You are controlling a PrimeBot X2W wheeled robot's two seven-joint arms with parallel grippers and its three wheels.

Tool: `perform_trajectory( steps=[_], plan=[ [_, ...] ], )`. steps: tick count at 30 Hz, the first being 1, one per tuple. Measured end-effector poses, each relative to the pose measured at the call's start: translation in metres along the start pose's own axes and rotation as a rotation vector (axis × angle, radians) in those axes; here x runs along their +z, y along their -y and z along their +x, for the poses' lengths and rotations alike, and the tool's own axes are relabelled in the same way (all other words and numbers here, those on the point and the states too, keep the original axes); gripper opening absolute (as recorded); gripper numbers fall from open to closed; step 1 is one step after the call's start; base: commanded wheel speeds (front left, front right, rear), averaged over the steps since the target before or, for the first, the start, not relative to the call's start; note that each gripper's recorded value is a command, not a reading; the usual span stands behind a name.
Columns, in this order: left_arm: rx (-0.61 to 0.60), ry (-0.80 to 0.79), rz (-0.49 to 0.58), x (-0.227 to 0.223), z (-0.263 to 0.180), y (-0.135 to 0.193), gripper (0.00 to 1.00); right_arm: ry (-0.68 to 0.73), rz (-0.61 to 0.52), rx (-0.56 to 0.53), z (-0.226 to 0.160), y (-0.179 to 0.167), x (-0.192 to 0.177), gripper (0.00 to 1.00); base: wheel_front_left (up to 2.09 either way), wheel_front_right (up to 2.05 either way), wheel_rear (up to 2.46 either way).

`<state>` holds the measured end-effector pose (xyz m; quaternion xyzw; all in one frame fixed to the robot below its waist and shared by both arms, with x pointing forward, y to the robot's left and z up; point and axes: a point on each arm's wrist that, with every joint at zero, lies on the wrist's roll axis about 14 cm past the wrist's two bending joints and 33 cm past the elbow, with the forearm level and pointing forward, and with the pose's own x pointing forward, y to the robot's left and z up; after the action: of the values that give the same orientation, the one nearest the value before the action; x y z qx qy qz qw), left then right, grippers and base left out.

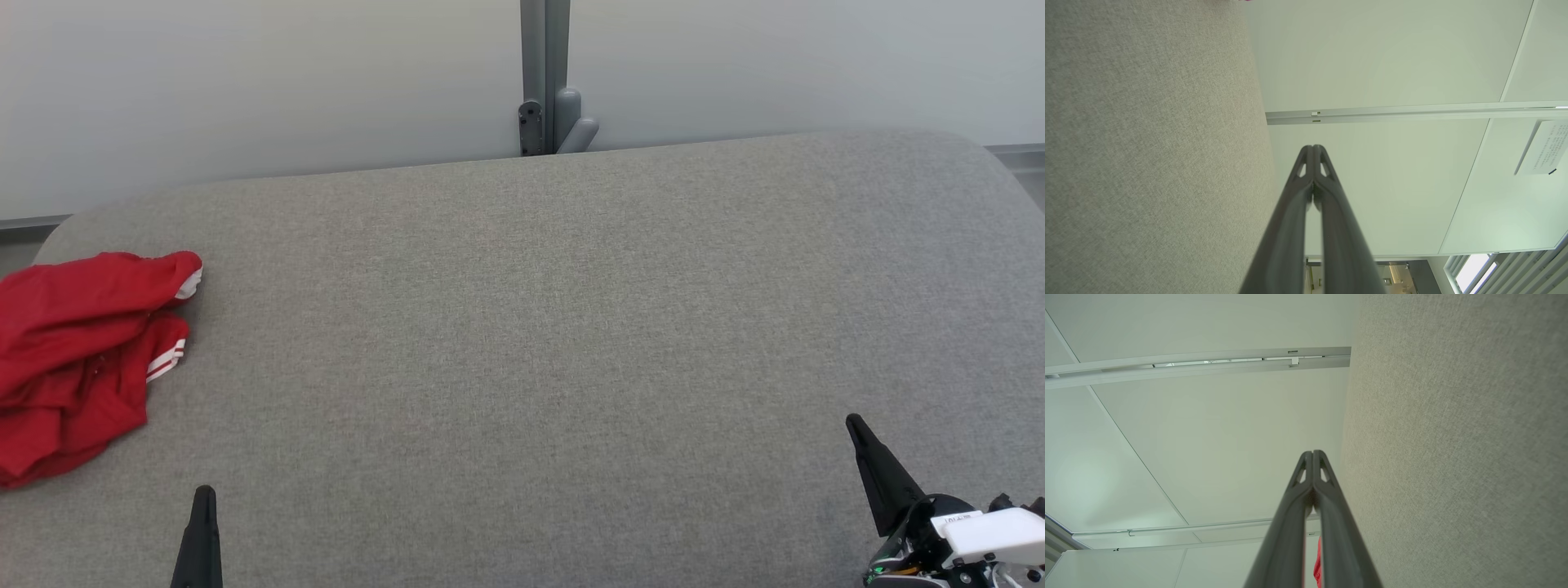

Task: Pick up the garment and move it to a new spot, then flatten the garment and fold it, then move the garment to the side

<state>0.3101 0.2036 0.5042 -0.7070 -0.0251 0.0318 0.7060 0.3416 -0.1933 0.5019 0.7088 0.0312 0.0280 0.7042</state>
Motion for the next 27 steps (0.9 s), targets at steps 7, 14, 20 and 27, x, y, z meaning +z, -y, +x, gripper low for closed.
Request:
perform_trajectory(
  steps=[7,14,20,27],
  plan=[
    [0.0,0.0,0.0,0.0,0.0,0.0,0.0,0.0,0.0,0.0,0.0,0.0,0.0,0.0,0.0,0.0,0.0],
    [0.002,0.0,0.0,0.0,0.0,-0.001,1.0,0.0,0.001,-0.002,0.0,0.001,0.0,1.0,0.0,0.0,0.0],
    [0.052,0.001,-0.006,-0.003,-0.002,-0.017,1.0,0.01,0.017,-0.044,-0.003,0.015,-0.002,1.0,0.0,0.0,0.0],
    [0.031,0.004,0.02,-0.006,0.011,-0.012,1.0,0.029,-0.041,-0.043,0.004,0.012,-0.001,1.0,0.0,0.0,0.0]
  ],
)
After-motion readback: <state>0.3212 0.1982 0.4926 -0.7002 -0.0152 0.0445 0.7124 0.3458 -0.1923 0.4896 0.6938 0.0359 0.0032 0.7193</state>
